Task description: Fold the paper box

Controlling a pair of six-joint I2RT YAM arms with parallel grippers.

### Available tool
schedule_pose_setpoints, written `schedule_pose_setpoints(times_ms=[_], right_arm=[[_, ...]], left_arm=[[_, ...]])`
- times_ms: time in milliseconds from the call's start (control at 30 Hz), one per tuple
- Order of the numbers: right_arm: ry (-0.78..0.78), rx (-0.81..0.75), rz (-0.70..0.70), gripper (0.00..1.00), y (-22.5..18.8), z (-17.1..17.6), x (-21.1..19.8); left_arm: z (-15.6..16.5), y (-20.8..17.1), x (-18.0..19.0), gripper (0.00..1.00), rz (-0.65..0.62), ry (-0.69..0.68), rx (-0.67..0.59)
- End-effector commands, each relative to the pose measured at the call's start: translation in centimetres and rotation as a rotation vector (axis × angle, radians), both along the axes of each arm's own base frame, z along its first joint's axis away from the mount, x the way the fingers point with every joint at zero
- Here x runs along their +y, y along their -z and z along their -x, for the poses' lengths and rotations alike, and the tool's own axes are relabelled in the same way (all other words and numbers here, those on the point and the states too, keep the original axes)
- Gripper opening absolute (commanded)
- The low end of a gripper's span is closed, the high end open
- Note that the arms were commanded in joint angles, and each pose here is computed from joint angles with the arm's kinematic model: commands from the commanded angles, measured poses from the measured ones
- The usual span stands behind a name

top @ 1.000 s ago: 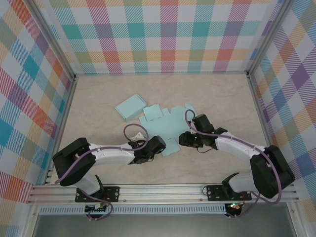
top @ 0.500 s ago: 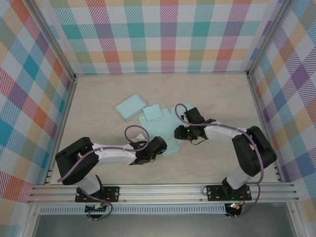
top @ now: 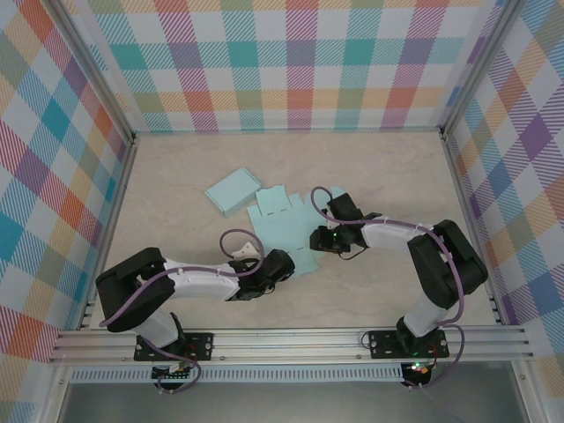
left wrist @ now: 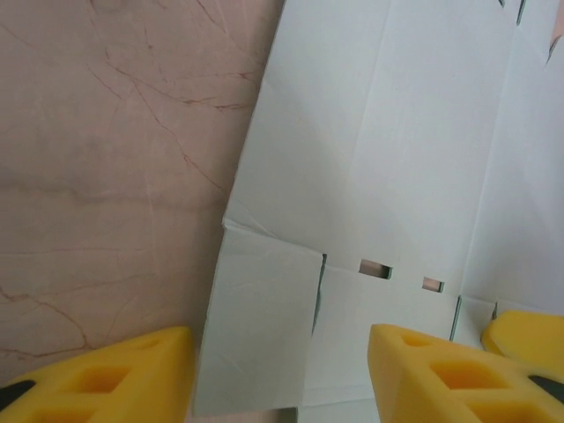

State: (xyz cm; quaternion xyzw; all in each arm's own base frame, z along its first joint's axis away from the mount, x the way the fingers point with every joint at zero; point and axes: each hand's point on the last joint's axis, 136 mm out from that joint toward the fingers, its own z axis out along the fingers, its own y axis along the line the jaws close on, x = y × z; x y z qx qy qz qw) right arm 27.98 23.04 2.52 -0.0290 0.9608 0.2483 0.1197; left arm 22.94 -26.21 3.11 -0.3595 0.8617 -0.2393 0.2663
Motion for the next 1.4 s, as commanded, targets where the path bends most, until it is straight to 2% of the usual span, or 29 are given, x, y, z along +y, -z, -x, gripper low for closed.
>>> schedule_pose_setpoints(times_ms=[0, 167, 267, 433, 533, 700, 800, 867, 967, 1067, 1200, 1367], right_arm=[[0.009, 0.044, -0.006, 0.36, 0.7, 0.9, -0.1], [0.010, 0.053, -0.008, 0.36, 1.0, 1.0, -0.1], [0.004, 0.063, -0.007, 0.35, 1.4, 1.2, 0.0], [0.001, 0.069, -0.013, 0.35, 1.5, 1.3, 0.0], [-0.002, 0.067, -0.025, 0.35, 1.3, 1.4, 0.2], [-0.002, 0.065, -0.031, 0.35, 1.1, 1.5, 0.2], [-0.002, 0.068, -0.035, 0.35, 1.1, 1.7, 0.2], [-0.003, 0.066, -0.040, 0.35, 1.0, 1.7, 0.2], [-0.008, 0.062, -0.053, 0.35, 0.7, 1.7, 0.4], [-0.014, 0.047, -0.072, 0.35, 0.0, 1.8, 0.5], [-0.036, 0.010, -0.114, 0.37, -1.8, 2.0, 0.8], [-0.062, -0.082, -0.159, 0.41, -5.7, 2.1, 0.8]], left_arm=[[-0.9, -0.7, -1.0, 0.52, 0.054, 0.008, -0.070], [-1.6, -1.6, 0.1, 0.41, 0.017, -0.014, -0.141], [-1.9, -2.0, 0.5, 0.39, -0.008, -0.018, -0.174], [-2.2, -2.3, 1.1, 0.30, -0.037, -0.033, -0.201], [-2.4, -2.7, 1.7, 0.28, -0.083, -0.041, -0.211], [-2.6, -3.3, 2.8, 0.20, -0.161, -0.059, -0.219], [-2.6, -3.5, 3.2, 0.10, -0.187, -0.067, -0.227], [-2.7, -3.8, 3.4, 0.09, -0.199, -0.070, -0.231], [-2.7, -4.1, 3.5, 0.01, -0.234, -0.060, -0.231], [-2.8, -4.8, 4.0, 0.00, -0.303, -0.040, -0.231], [-2.7, -7.0, 5.8, 0.00, -0.472, 0.002, -0.253], [-3.0, -10.4, 6.9, 0.00, -0.647, 0.128, -0.338]])
